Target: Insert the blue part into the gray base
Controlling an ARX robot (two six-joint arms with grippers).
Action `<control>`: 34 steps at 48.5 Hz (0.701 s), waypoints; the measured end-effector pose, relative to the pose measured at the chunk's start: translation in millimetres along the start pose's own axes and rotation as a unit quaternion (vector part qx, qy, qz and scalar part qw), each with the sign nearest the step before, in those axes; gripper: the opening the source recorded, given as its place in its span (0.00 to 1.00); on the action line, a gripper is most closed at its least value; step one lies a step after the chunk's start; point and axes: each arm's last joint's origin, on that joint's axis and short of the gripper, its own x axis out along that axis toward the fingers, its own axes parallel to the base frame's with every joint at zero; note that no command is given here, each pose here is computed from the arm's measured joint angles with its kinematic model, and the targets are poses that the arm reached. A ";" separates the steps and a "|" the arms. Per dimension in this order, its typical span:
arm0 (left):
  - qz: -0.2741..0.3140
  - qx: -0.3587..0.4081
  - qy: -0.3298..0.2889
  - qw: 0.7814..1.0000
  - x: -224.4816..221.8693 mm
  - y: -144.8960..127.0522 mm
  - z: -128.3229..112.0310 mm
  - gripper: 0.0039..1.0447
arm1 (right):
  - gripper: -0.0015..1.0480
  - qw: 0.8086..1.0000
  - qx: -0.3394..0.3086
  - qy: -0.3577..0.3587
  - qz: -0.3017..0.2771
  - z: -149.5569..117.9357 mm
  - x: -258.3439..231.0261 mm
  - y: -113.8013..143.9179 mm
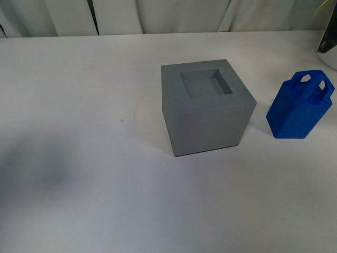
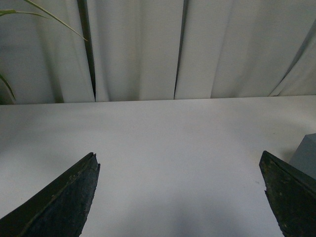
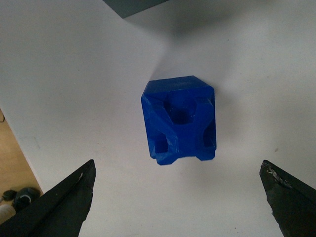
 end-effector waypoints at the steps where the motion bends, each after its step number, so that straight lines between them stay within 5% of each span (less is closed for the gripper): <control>1: 0.000 0.000 0.000 1.000 0.0 0.0 0.0 0.94 | 0.93 1.000 -0.002 0.005 0.002 0.7 3.4 -1.0; 34: 0.000 0.000 0.000 1.000 0.0 0.0 0.0 0.94 | 0.91 0.999 -0.021 0.026 0.022 4.8 49.2 -12.1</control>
